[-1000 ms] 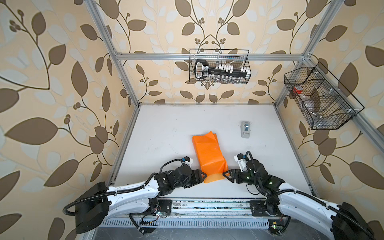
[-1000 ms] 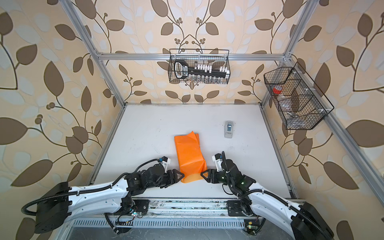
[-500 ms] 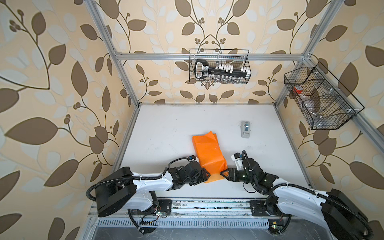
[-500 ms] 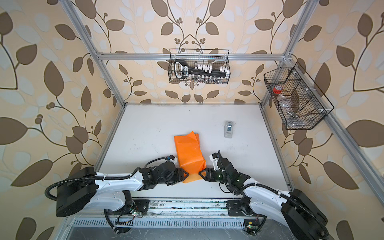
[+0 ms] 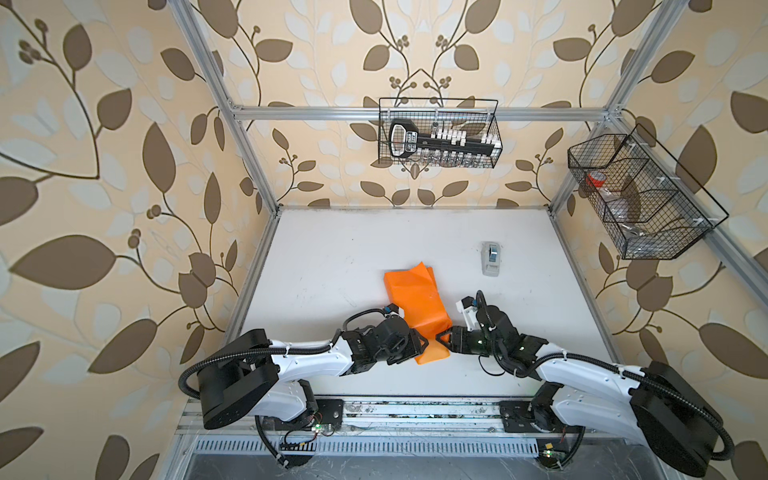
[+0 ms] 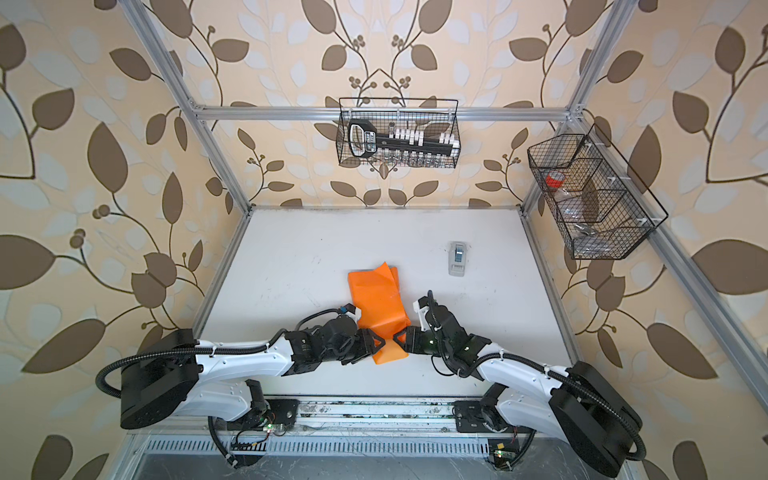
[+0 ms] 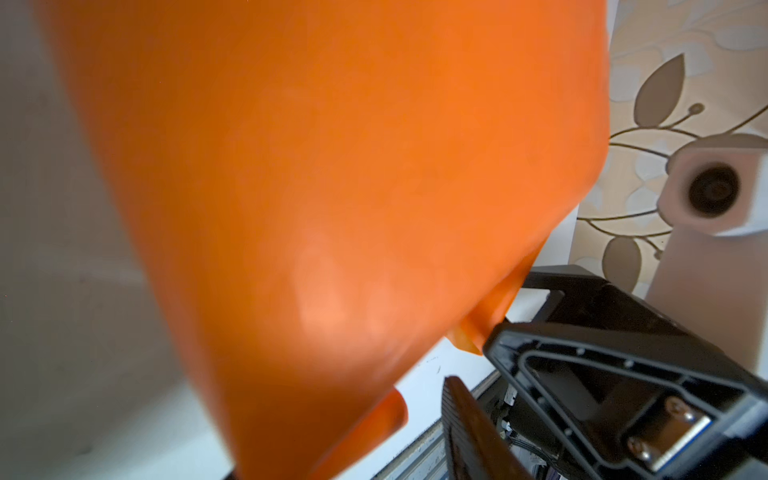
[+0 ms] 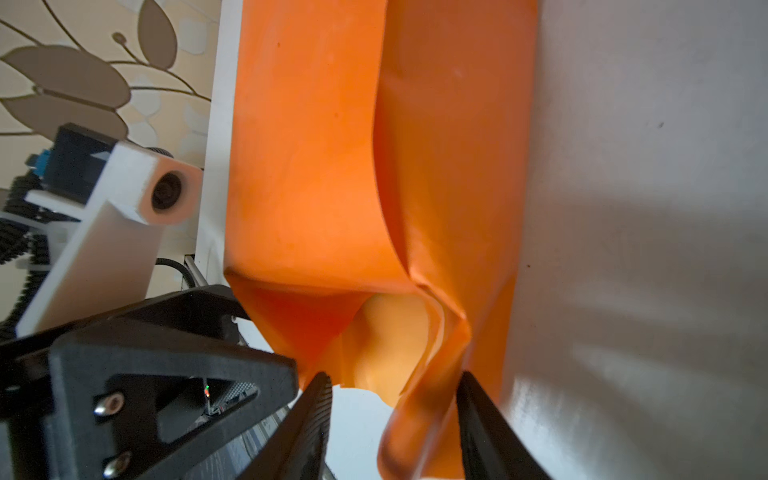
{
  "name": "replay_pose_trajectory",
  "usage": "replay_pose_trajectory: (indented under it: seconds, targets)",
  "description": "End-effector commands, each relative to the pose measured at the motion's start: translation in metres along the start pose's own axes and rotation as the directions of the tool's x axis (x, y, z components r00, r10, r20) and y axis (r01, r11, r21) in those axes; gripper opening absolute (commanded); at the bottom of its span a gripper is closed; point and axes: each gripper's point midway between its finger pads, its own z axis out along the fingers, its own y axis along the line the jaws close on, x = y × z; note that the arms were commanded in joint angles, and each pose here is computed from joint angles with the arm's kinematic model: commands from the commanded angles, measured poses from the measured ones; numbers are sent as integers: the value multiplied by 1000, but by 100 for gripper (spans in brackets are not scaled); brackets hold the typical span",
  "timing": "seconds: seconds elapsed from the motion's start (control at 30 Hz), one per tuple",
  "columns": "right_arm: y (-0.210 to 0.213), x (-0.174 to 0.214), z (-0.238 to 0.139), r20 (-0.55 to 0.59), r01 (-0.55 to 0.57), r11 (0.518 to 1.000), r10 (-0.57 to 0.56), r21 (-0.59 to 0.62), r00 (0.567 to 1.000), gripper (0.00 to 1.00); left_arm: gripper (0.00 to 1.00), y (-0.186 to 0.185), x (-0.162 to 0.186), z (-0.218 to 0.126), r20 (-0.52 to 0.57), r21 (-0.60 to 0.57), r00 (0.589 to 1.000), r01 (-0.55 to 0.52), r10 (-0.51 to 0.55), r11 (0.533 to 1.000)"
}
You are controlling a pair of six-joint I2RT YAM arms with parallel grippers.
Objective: Wrap the gift box in paper
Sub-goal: 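Bring the right gripper back to the package's near end beside the left gripper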
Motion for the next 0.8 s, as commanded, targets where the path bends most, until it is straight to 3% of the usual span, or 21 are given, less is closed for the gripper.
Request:
replay_pose_trajectory:
  seconds: [0.0,0.27,0.57,0.77]
  targets:
    - [8,-8,2,9,-6,1000,6,-7,1000,45,48,-17,-10,2,43,44,999,2,-4,999]
    - [31,-10,7,29,-100,981,106,-168,994,48,50,-31,-14,11,60,114,998,-6,-1,993]
    - [21,-7,17,31,-256,942,269,-219,963,65,51,-22,-10,26,45,114,999,8,-13,993]
    - [26,-8,19,29,-294,917,313,-269,949,67,51,-21,-10,29,45,113,999,19,-24,993]
